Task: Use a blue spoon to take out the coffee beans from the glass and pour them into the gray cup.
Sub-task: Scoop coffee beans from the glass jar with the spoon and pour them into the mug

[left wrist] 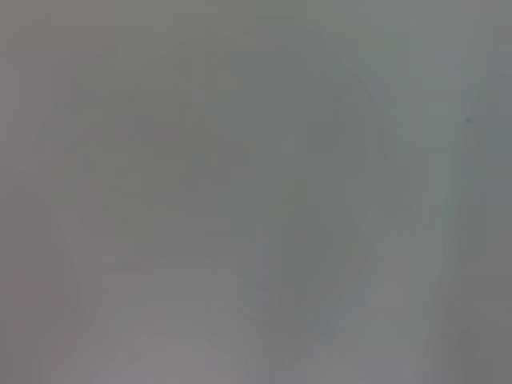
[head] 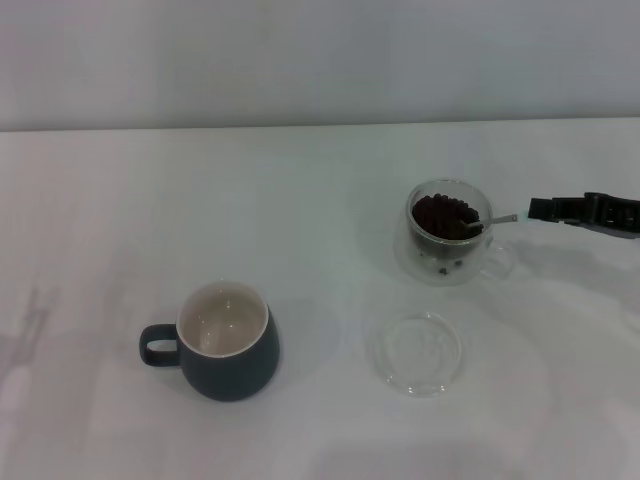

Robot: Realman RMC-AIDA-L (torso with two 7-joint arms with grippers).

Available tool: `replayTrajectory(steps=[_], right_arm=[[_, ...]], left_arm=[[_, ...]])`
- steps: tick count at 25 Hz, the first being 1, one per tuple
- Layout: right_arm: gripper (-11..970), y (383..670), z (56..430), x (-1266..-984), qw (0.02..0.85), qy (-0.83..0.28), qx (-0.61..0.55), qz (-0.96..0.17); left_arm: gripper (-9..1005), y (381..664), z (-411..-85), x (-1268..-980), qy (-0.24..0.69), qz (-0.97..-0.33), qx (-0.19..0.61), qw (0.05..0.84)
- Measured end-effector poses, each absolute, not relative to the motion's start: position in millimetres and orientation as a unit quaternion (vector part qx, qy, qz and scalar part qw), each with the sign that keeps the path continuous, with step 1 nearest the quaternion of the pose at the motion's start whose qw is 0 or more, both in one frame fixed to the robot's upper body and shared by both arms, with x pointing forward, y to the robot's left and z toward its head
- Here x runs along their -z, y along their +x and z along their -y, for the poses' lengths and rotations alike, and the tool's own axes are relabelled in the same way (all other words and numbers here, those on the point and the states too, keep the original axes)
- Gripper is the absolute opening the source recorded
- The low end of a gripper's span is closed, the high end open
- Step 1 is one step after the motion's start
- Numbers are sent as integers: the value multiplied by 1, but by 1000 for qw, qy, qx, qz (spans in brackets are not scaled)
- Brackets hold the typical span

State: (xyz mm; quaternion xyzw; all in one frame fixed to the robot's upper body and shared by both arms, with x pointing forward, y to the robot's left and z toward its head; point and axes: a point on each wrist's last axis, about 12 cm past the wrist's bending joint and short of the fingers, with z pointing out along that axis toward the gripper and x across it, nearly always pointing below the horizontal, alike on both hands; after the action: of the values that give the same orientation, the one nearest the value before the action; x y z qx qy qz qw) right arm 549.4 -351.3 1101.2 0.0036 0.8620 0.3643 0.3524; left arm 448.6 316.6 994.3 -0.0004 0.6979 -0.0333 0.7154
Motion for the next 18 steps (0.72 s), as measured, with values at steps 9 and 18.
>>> replayTrajectory(steps=[9, 18], right_arm=[[163, 548, 354, -1095, 352, 33, -385, -853], [163, 543, 357, -1089, 361, 80, -418, -830]], left_arm=[[756, 448, -317, -994, -1, -699, 33, 715], [757, 448, -318, -994, 0, -699, 32, 715]])
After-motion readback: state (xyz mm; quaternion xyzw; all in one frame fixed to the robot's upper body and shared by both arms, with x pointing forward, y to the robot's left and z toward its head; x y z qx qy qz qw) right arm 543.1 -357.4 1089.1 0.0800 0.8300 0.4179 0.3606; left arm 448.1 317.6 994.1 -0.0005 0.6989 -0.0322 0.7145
